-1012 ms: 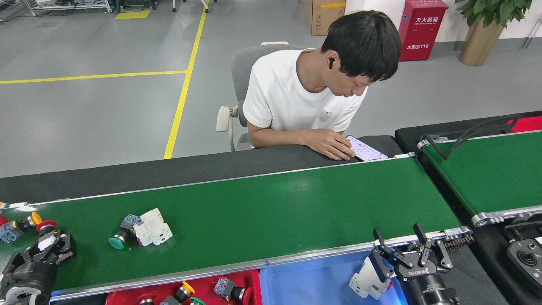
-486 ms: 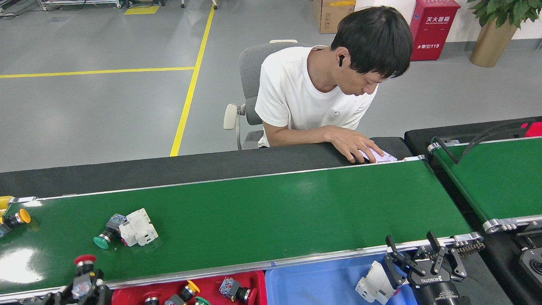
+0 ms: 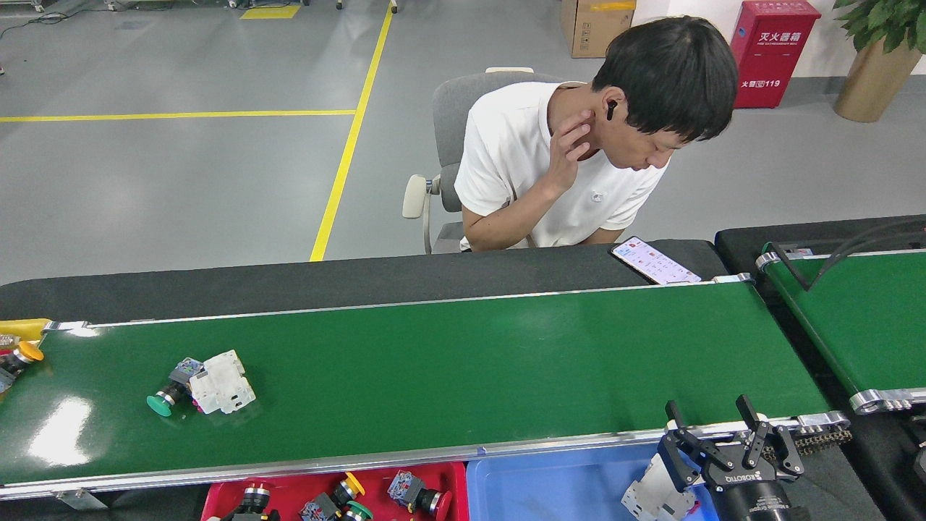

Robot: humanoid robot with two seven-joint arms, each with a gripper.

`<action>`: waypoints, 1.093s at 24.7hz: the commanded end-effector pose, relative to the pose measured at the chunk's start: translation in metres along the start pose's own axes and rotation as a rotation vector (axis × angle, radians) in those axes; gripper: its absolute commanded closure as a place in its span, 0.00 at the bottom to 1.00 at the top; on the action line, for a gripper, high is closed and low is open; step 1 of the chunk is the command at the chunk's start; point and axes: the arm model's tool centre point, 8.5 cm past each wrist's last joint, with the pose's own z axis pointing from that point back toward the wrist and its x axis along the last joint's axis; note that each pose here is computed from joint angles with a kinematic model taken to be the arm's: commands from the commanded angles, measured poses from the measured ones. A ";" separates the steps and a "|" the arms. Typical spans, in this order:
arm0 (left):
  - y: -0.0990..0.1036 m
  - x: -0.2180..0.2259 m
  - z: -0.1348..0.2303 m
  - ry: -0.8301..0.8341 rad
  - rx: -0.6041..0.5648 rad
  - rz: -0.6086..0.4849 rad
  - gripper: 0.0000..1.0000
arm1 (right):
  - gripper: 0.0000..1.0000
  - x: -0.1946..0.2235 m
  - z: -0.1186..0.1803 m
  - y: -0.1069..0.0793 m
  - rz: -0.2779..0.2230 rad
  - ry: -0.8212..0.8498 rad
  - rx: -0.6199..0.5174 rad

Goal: Pick switch part from conveyor to tray

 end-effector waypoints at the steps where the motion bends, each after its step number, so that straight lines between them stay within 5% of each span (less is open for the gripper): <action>1: 0.006 -0.002 0.001 -0.012 0.019 -0.014 0.00 | 0.00 0.000 -0.002 -0.005 -0.004 0.003 -0.019; 9: 0.012 -0.057 0.014 0.262 0.045 0.201 0.00 | 0.00 -0.001 -0.001 -0.005 -0.003 0.007 -0.019; 15: 0.015 -0.094 0.028 0.397 0.065 0.231 0.00 | 0.00 -0.011 0.000 -0.006 0.000 0.030 -0.021; 27: 0.015 -0.172 -0.060 0.555 0.009 0.153 0.00 | 0.00 -0.027 0.002 -0.002 0.005 0.075 -0.008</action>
